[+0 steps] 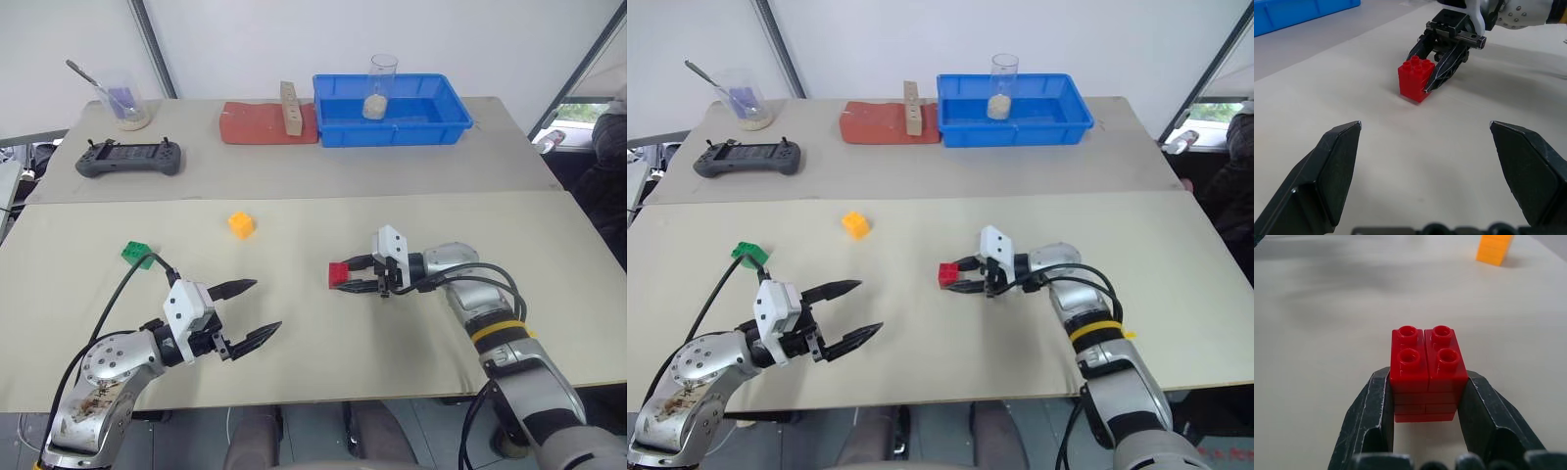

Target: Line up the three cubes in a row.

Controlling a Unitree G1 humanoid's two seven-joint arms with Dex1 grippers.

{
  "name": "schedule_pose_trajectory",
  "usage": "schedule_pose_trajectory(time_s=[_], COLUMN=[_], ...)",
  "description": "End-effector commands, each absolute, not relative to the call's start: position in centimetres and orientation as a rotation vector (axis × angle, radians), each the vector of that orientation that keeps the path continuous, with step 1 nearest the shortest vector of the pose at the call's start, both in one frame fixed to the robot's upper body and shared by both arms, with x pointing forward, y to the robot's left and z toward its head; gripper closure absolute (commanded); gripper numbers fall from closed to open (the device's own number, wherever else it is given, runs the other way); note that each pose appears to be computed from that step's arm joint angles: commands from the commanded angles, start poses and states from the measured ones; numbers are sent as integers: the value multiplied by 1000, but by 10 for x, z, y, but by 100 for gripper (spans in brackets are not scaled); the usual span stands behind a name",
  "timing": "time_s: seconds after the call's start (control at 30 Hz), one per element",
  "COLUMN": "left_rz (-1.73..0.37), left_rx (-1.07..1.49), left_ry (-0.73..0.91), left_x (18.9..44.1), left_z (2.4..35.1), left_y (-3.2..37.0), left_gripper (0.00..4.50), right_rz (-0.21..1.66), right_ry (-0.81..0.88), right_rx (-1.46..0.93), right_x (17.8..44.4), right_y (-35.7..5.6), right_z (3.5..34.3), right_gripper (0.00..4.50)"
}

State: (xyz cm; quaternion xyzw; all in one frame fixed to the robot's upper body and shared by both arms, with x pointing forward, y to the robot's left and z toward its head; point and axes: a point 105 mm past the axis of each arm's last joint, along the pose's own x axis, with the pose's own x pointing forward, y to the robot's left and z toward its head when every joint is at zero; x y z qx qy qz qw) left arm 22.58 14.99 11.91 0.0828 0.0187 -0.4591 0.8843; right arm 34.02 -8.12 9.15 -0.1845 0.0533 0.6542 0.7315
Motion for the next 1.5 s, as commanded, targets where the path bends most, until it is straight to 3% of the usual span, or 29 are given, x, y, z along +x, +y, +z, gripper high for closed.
schedule_pose_trajectory(time_s=[0.03, 0.1, 0.17, 0.37, 0.63, 0.83, 1.03, 1.3, 1.5], left_rz=[-950, -948, -946, -939, -657, -287, 59, 144, 188], left_rx=[216, 220, 221, 221, 217, 185, 148, 158, 146], left_ry=[-25, -25, -25, -24, 6, 25, 4, -29, -42], left_x=[223, 222, 221, 222, 228, 218, 235, 268, 277], left_z=[132, 131, 131, 130, 123, 116, 114, 107, 107], left_y=[146, 146, 146, 146, 184, 235, 293, 299, 309], left_gripper=[0, 0, 0, 0, 0, 0, 0, 0, 0], right_rz=[1462, 1465, 1478, 1485, 1375, 1306, 1331, 1330, 1310], right_ry=[61, 64, 64, 49, -55, -54, -65, -65, -68], right_rx=[-472, -462, -456, -456, -381, -319, -278, -279, -296], right_x=[343, 344, 343, 345, 328, 298, 276, 277, 280], right_y=[-77, -76, -76, -84, -105, -90, -65, -61, -64], right_z=[97, 96, 96, 105, 160, 190, 206, 214, 215], right_gripper=[307, 307, 203, 4, 4, 4, 4, 4, 4])
